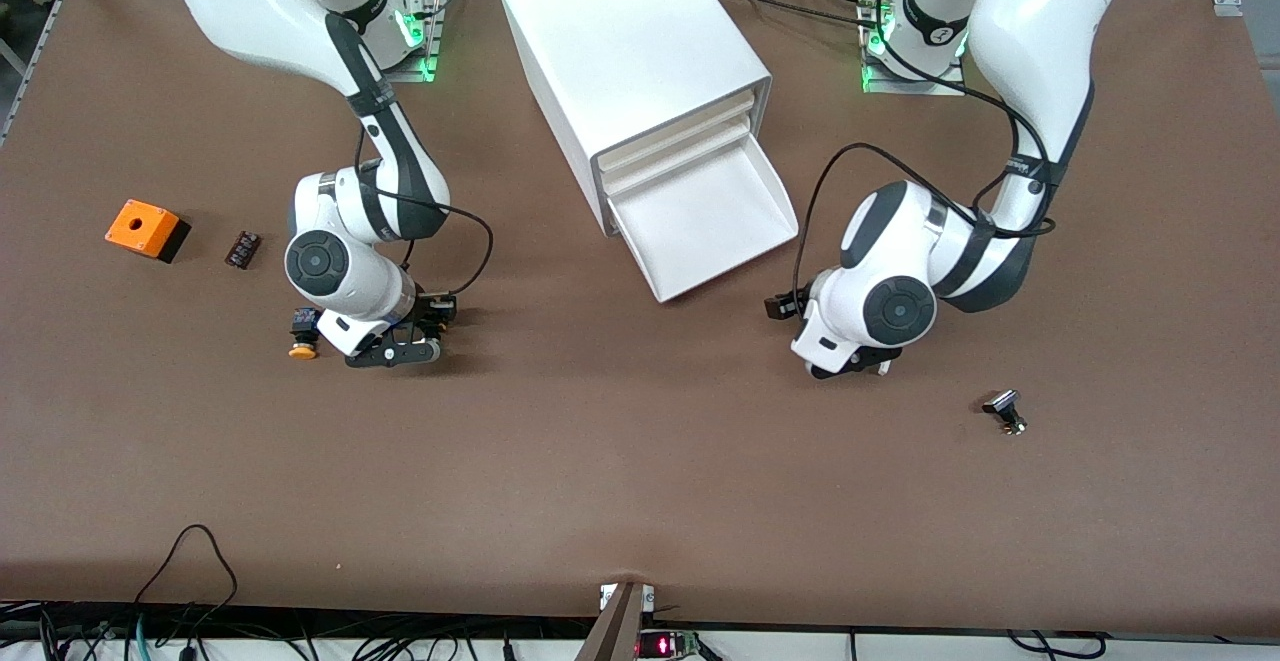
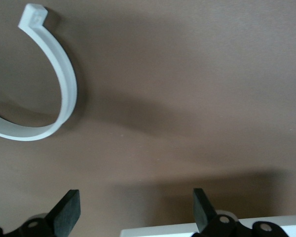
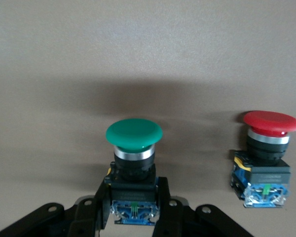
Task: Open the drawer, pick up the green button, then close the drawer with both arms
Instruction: 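Set the green button down while the left gripper pushes the drawer, then push the drawer shut with the left gripper while the right gripper retracts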
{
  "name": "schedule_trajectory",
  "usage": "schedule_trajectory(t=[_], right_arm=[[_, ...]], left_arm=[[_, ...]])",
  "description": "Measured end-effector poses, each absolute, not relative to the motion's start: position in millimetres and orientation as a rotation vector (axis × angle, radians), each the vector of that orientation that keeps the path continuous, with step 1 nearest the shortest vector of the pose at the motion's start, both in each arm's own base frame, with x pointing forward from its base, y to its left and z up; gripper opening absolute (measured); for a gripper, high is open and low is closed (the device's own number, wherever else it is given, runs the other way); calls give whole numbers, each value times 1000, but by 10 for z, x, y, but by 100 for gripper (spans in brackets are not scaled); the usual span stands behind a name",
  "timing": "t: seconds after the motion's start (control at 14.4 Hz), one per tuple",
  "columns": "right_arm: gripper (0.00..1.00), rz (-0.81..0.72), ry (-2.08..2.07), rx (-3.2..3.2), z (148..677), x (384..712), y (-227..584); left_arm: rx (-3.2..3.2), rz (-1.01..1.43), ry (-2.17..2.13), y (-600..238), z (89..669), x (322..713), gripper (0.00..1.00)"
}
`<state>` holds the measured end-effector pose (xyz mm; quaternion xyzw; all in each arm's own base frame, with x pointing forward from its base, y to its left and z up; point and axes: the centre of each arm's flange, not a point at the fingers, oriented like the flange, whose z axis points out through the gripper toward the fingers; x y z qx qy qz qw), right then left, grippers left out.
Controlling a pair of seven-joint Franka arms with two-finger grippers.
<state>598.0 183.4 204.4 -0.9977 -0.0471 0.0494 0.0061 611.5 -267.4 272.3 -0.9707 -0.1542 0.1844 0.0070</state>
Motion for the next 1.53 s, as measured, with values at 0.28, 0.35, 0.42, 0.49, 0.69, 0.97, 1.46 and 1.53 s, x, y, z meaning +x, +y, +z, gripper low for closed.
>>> schedule_trajectory(t=[0.28, 0.35, 0.42, 0.49, 0.69, 0.97, 1.46, 1.53], right_arm=[[41, 162, -123, -3121, 1986, 5993, 1768], [46, 162, -116, -3120, 1985, 5999, 1747], [54, 160, -113, -3120, 1989, 6006, 1736], [65, 156, -112, -3119, 1997, 6015, 1734], [94, 94, -109, -3111, 2171, 6153, 1756], [100, -36, -89, -3085, 2859, 6402, 1744], [100, -118, -52, -3099, 4230, 6324, 1075], [100, -120, -57, -3103, 4410, 6267, 1019]], left_arm=[[-3048, 527, -547, -2712, 2529, 6064, 100], [-3043, 531, -555, -2720, 2489, 6038, 100], [-3038, 537, -556, -2731, 2459, 6014, 100], [-3034, 542, -552, -2748, 2436, 5993, 100], [-3021, 562, -542, -2776, 2363, 5922, 100], [-3017, 568, -531, -2808, 2329, 5883, 100], [-3015, 572, -507, -2901, 2298, 5817, 100], [-3012, 573, -505, -2932, 2291, 5796, 100]])
